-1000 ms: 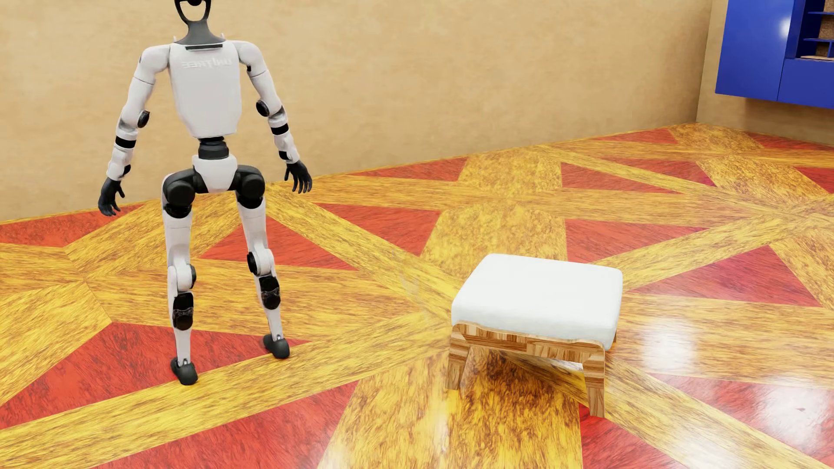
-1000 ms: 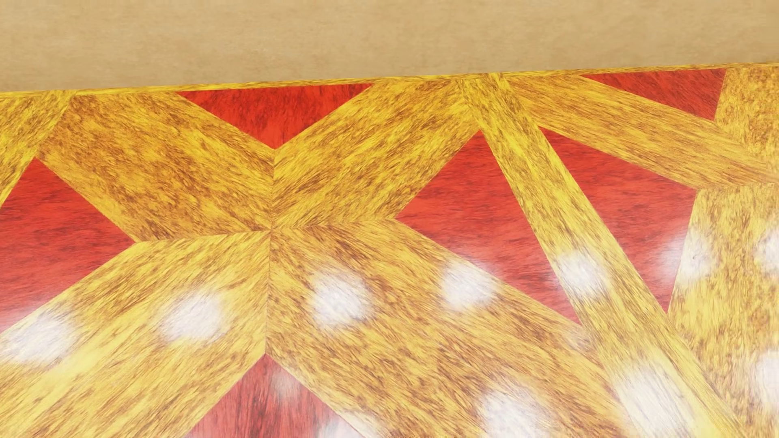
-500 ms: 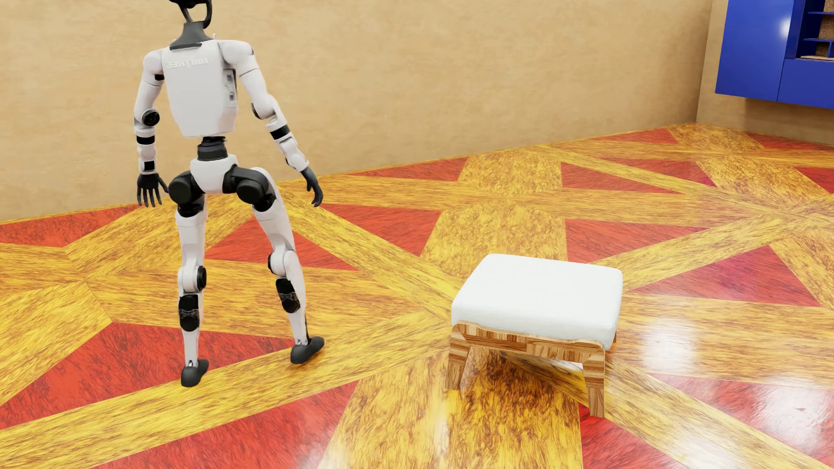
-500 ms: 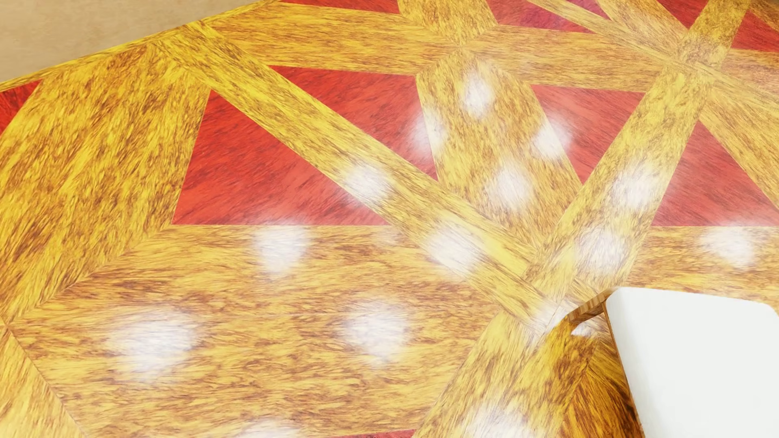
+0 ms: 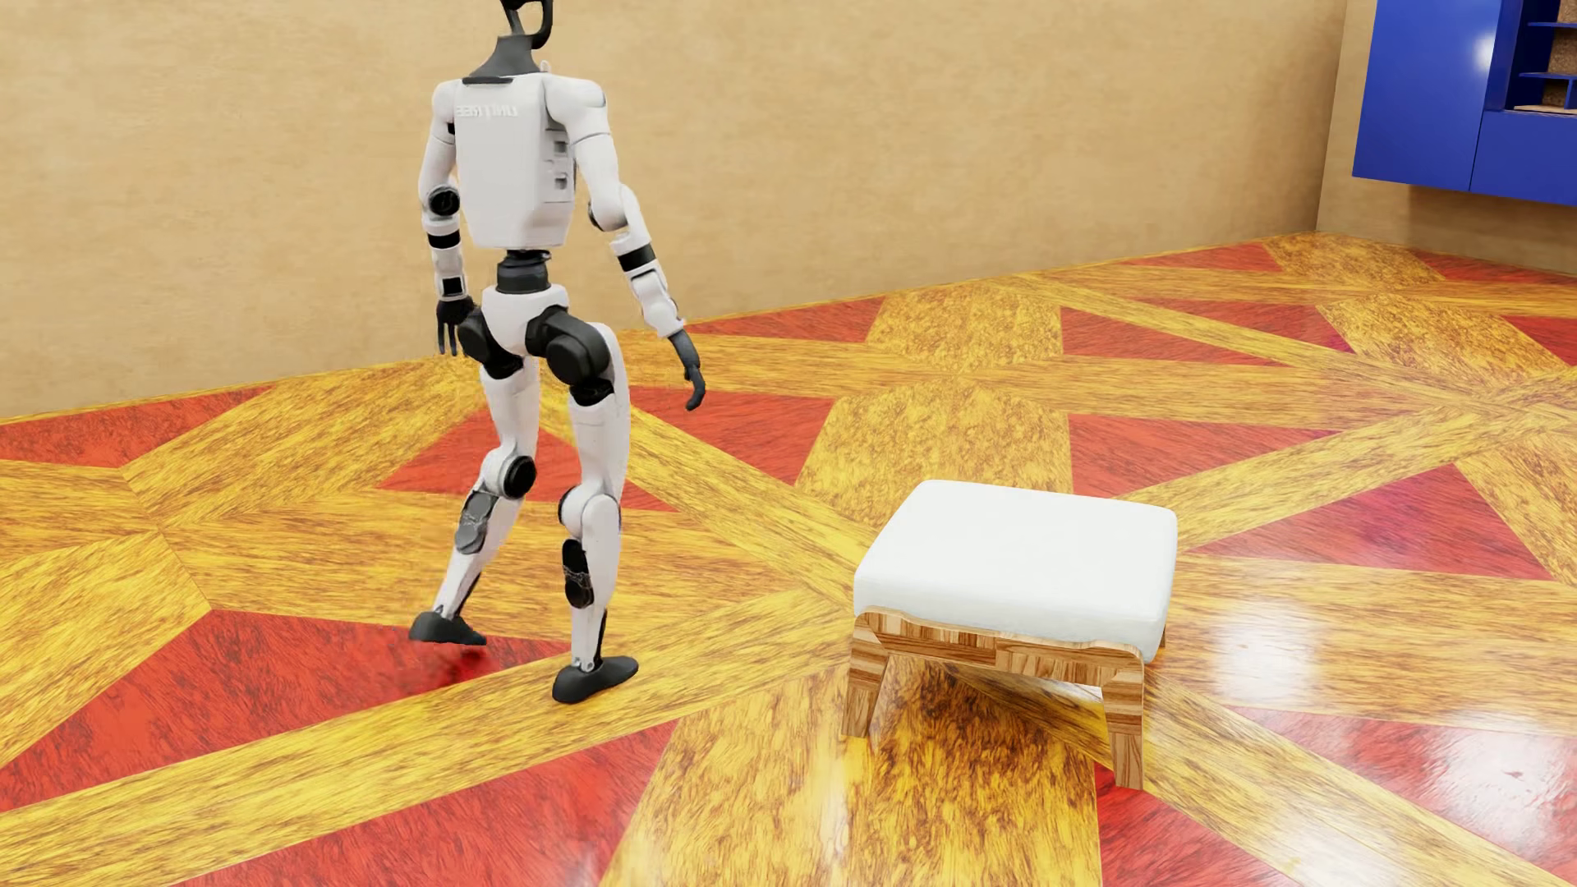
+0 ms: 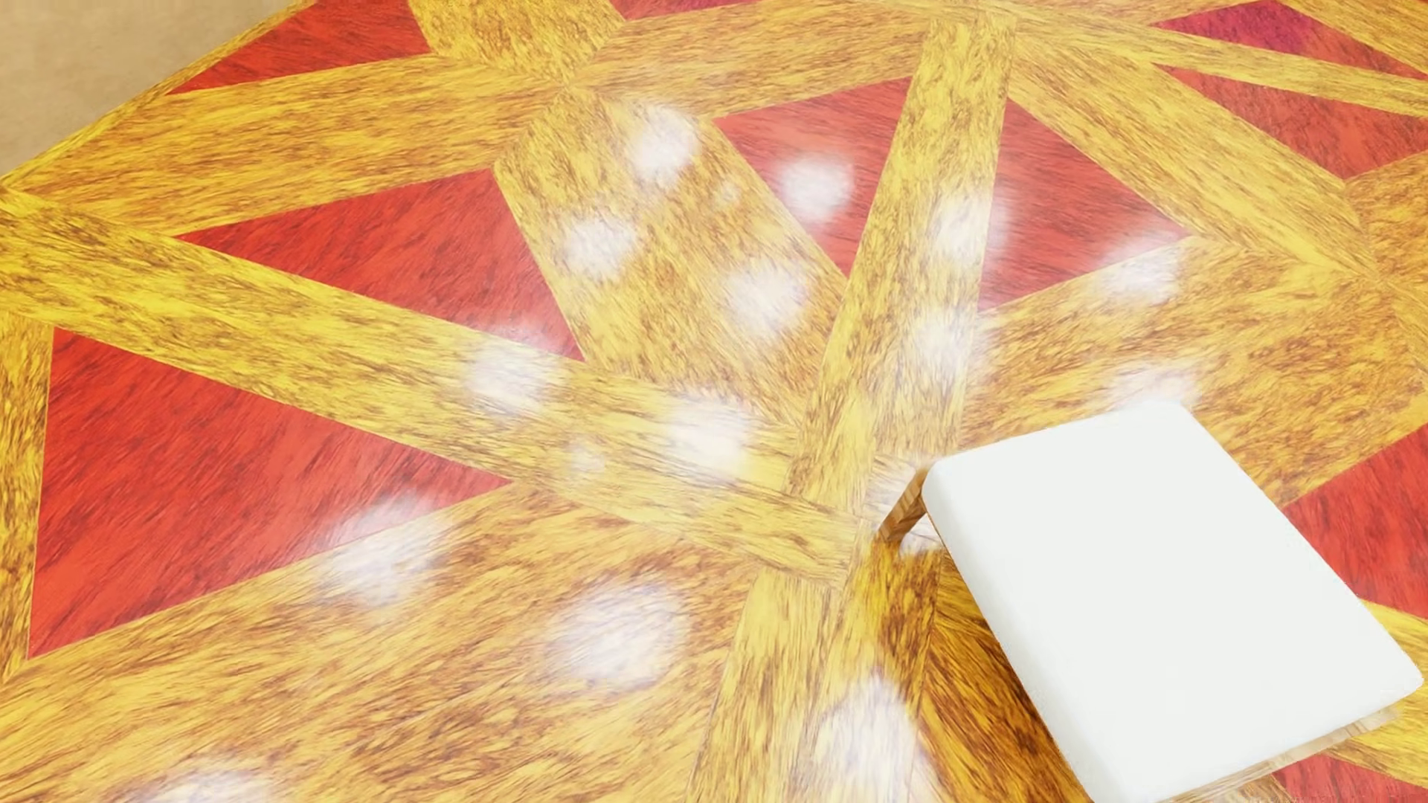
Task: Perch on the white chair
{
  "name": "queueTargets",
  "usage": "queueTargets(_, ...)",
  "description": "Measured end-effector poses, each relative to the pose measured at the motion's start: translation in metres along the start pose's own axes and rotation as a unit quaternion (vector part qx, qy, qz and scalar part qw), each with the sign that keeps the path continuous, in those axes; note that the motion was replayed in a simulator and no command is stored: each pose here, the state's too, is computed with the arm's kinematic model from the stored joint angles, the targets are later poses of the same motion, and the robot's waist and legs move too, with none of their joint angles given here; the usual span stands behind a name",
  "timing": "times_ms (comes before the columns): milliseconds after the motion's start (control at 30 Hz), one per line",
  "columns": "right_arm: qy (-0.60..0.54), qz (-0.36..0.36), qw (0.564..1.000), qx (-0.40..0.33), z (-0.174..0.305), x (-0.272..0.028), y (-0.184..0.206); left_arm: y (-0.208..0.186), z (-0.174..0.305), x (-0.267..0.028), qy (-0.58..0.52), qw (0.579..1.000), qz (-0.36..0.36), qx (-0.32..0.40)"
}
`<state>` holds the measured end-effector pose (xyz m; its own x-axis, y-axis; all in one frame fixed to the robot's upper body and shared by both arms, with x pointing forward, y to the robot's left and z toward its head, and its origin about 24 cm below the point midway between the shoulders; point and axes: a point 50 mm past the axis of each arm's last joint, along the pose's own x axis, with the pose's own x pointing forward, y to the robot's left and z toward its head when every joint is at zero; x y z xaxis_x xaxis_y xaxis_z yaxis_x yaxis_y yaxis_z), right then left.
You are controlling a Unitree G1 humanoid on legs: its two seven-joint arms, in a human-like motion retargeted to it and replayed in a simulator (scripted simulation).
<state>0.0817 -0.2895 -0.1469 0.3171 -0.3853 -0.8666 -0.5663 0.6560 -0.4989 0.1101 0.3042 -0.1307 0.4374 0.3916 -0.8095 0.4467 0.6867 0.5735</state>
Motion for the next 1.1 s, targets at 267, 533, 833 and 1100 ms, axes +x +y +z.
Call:
queueTargets(267,-0.073,-0.020,0.996,-0.045,0.041,0.002,-0.019,0.004,-0.013,-0.001,0.027,1.000,-0.006,-0.014)
queueTargets(533,-0.038,0.008,0.998,-0.043,0.016,0.001,-0.007,0.003,-0.025,-0.004,0.038,0.999,-0.012,0.001)
queueTargets(833,0.003,-0.025,1.000,-0.015,-0.004,-0.001,-0.005,-0.004,0.014,-0.001,-0.034,0.999,0.017,0.022)
queueTargets(1100,-0.015,-0.094,0.995,0.032,0.009,0.000,-0.023,0.008,0.040,0.002,-0.069,0.996,0.048,0.015)
